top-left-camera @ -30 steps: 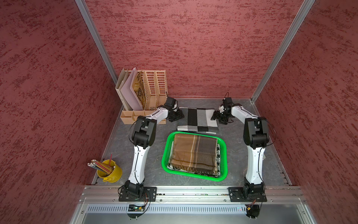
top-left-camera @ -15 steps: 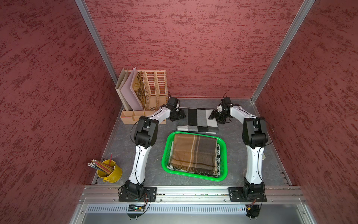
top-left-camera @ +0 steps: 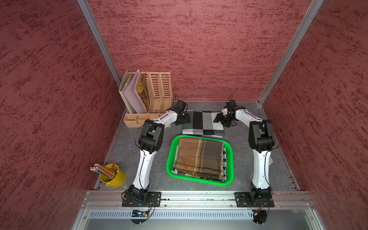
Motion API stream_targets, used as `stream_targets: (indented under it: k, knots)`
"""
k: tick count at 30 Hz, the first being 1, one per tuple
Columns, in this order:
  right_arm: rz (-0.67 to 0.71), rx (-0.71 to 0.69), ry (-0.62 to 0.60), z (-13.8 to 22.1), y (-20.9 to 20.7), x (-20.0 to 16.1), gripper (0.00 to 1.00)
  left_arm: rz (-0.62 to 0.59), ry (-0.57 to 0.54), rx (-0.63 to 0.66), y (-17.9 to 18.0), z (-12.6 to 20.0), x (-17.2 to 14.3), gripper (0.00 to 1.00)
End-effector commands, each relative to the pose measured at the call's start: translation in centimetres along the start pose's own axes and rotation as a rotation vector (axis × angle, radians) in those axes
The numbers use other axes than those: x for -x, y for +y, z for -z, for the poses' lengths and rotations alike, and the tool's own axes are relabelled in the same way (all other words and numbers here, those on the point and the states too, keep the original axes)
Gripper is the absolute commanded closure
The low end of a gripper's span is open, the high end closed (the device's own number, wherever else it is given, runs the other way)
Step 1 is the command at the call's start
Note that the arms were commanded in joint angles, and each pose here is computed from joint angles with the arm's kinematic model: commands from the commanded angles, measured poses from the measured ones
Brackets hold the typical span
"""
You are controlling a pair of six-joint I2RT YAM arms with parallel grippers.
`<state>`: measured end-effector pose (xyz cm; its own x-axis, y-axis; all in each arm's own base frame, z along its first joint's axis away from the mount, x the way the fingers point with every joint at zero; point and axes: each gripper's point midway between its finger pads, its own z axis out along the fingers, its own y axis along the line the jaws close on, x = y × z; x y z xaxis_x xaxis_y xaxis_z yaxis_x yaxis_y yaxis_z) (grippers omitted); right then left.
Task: Put the folded scarf in the basket
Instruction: Pick up the scarf at the center of the board.
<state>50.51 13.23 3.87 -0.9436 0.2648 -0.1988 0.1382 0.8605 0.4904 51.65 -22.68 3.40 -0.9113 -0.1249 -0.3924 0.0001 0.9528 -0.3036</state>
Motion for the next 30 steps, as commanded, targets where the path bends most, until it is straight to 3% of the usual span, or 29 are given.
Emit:
stream_targets:
  k: [1,4,7,13,19,30]
  knots:
    - [-0.012,-0.014,0.060,-2.6,-0.6,-1.6,0.31,0.024,0.127,0.006,0.8,-1.7,-3.0,0.28]
    - [-0.016,-0.002,0.062,-2.8,-0.2,-1.7,0.33,0.052,0.154,-0.056,0.2,-2.7,-3.7,0.34]
    - [-0.015,0.003,0.060,-2.9,0.2,-1.8,0.37,0.084,0.149,-0.133,-1.0,-3.0,-3.7,0.48]
    - [-0.019,-0.006,0.014,-2.3,0.9,-1.3,0.64,0.091,0.088,-0.204,-2.8,-1.9,-2.0,1.00]
    - [0.031,-0.039,-0.066,-0.4,3.0,-0.4,0.99,0.060,0.026,-0.262,-5.1,0.5,-0.3,1.00]
    - [0.098,-0.062,-0.216,6.3,7.5,1.0,1.00,-0.001,-0.099,-0.266,-7.9,7.3,3.5,1.00]
